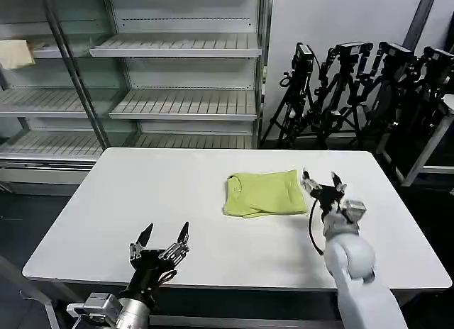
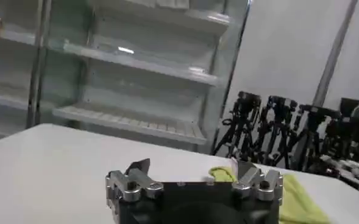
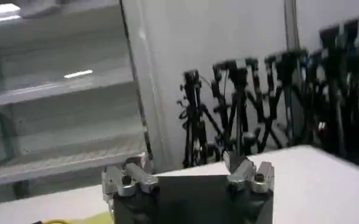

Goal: Fold and organize the clothes.

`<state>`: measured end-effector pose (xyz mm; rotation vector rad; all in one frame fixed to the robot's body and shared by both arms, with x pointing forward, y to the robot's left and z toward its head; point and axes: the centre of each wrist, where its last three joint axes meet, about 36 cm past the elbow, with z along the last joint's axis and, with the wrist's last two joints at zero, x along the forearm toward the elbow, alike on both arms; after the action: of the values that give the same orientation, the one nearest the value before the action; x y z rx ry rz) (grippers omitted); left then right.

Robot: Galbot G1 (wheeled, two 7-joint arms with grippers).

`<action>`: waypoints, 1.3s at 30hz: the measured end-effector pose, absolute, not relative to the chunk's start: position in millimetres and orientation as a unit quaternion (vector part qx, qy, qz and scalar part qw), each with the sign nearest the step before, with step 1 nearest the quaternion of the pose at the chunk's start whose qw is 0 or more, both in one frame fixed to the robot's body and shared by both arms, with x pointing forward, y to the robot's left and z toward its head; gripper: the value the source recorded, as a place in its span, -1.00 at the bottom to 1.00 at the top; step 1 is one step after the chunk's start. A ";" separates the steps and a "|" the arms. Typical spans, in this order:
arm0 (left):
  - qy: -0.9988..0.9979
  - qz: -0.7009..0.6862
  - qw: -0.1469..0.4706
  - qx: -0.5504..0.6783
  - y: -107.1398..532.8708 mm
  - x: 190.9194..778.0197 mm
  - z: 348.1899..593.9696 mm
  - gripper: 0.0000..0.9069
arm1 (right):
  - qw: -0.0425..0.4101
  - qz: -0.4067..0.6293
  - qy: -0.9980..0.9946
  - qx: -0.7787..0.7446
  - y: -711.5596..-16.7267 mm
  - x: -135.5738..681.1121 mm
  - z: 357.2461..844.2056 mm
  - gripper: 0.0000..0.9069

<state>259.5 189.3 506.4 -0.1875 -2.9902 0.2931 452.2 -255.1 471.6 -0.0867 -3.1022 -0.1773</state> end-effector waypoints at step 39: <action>-0.997 0.033 0.031 -0.062 195.3 262.9 505.5 1.00 | -0.017 0.087 -0.995 -0.041 -252.2 253.8 489.1 1.00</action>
<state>262.9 195.3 505.5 -0.1896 -3.0727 0.1014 253.8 -252.2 489.1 -0.1312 -3.1618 0.2758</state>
